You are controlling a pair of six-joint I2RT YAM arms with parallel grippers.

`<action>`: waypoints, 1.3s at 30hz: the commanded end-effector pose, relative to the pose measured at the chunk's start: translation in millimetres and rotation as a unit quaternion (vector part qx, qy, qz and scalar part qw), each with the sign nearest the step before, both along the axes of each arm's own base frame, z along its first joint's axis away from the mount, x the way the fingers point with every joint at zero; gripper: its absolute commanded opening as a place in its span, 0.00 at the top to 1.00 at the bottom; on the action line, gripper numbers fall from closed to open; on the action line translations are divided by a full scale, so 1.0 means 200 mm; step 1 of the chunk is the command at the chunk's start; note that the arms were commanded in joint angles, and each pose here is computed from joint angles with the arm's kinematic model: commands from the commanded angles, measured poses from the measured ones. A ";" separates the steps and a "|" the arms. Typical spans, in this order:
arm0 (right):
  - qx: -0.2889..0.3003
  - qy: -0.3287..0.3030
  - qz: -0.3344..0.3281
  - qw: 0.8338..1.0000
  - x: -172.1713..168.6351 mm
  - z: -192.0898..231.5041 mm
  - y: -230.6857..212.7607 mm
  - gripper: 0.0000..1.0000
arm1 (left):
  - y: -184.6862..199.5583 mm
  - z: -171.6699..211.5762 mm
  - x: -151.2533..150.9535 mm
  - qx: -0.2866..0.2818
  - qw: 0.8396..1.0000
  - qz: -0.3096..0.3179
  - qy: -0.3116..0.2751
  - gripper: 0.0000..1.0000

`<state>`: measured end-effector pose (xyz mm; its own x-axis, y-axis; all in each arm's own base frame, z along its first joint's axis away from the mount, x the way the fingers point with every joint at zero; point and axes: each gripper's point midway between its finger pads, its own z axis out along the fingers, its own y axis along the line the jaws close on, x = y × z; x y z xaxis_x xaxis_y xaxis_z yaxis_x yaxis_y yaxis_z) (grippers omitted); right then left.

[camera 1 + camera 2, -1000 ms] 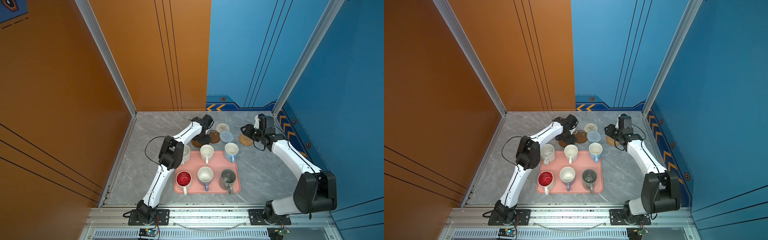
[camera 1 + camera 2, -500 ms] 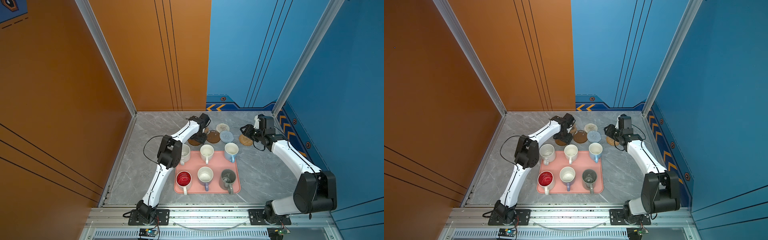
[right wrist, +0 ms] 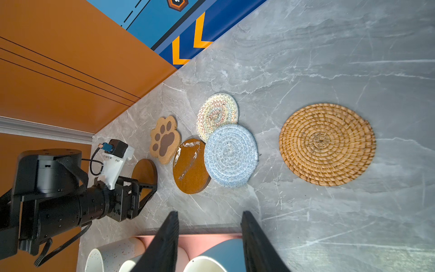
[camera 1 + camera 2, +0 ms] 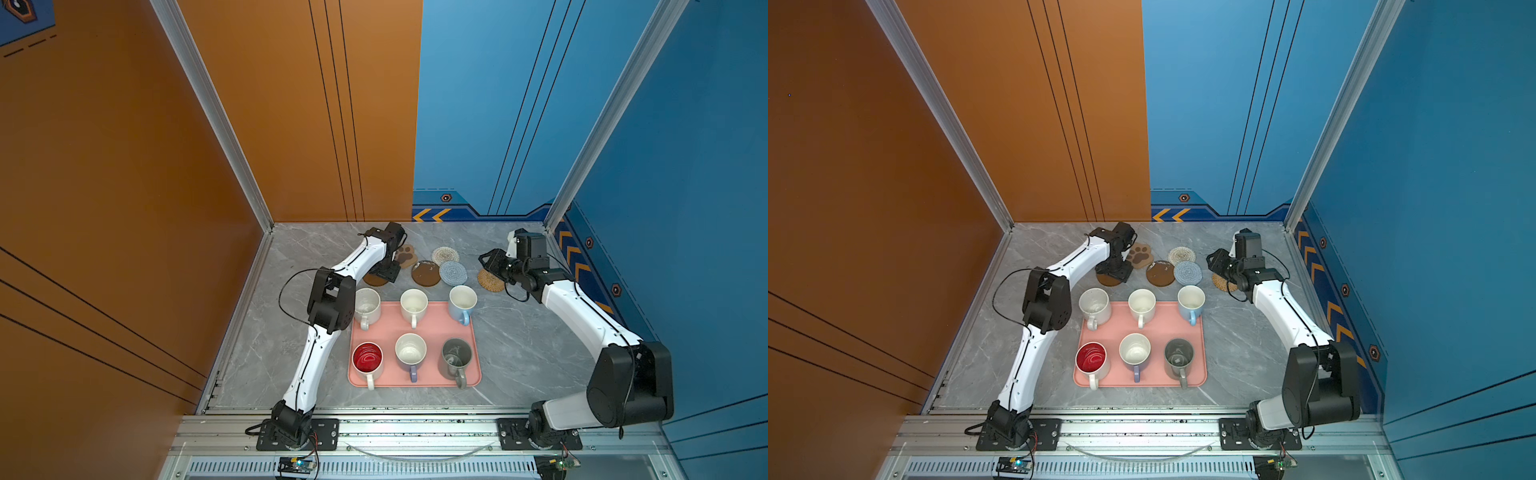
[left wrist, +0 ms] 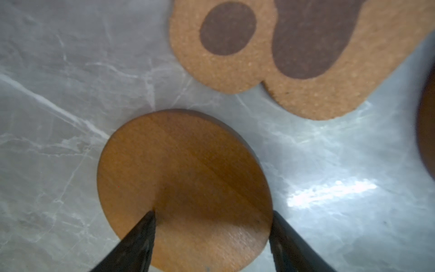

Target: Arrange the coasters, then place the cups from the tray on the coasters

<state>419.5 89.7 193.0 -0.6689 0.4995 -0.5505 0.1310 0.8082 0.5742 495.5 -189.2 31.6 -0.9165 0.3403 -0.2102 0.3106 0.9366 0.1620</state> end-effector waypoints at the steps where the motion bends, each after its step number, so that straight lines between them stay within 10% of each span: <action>1: 0.007 -0.018 -0.001 1.000 0.00 0.07 0.02 0.58 | 0.11 -0.11 -0.02 0.030 0.999 0.004 0.029 0.26; 39: -0.015 -0.015 0.042 0.999 0.05 0.12 0.26 0.59 | 0.54 -0.01 0.13 0.022 0.997 0.071 0.012 0.26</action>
<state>427.1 141.5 213.5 -0.6946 0.4265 -0.5793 0.0327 0.8232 0.5668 523.9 -89.8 32.0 -0.9564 0.2070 -0.2061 0.1721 0.9694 0.1749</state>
